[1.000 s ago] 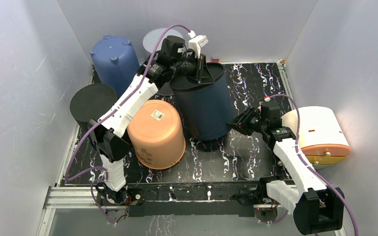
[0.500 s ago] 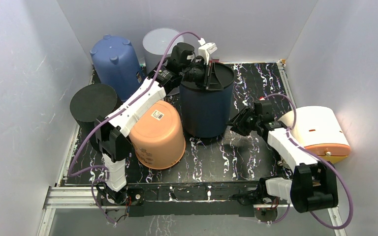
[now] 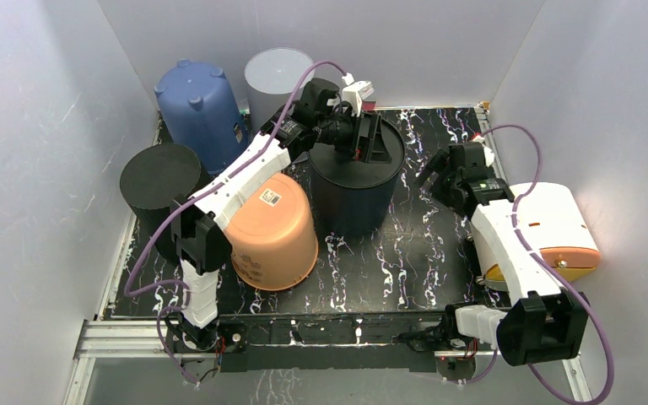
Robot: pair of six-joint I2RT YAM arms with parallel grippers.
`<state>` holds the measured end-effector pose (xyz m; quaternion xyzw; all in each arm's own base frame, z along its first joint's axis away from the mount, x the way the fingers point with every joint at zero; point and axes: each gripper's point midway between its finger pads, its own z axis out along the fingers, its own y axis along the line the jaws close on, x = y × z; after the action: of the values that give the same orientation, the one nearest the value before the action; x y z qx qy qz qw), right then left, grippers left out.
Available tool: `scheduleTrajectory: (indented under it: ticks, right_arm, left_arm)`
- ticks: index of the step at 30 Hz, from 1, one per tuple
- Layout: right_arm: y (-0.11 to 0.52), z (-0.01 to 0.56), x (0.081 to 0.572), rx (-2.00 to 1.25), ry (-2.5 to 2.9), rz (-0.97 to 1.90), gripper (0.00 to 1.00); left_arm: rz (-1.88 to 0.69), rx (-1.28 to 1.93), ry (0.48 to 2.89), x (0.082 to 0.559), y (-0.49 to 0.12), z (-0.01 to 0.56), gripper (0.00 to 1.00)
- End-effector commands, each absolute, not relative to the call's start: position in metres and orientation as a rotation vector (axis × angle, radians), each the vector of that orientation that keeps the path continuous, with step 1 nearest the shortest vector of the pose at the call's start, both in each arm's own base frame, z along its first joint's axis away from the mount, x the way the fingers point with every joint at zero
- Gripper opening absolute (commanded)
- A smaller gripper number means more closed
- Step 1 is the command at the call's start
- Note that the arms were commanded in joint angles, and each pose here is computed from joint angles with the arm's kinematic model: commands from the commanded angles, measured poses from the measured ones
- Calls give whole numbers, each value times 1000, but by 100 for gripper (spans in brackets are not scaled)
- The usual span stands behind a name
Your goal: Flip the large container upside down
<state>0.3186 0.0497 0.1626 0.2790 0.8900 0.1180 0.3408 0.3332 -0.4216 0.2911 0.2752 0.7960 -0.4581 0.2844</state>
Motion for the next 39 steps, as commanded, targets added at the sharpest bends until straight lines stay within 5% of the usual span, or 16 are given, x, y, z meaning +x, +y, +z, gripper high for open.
scheduleTrajectory:
  ticks: [1, 10, 15, 23, 39]
  right_arm:
    - [-11, 215, 310, 762, 2168, -61, 98]
    - [-64, 315, 316, 793, 1978, -388, 98]
    - [-65, 362, 328, 795, 1898, -362, 98]
    - [-42, 386, 336, 737, 1831, -146, 98]
    - [-34, 419, 329, 689, 1707, -31, 98]
  left_arm:
    - [-1073, 724, 2097, 334, -398, 326, 98]
    - [-662, 426, 2144, 351, -325, 355, 98]
    - [-336, -58, 2040, 364, -238, 386, 98]
    - [-47, -140, 1948, 347, -167, 401, 98]
    - [-10, -240, 1712, 323, -115, 466, 98]
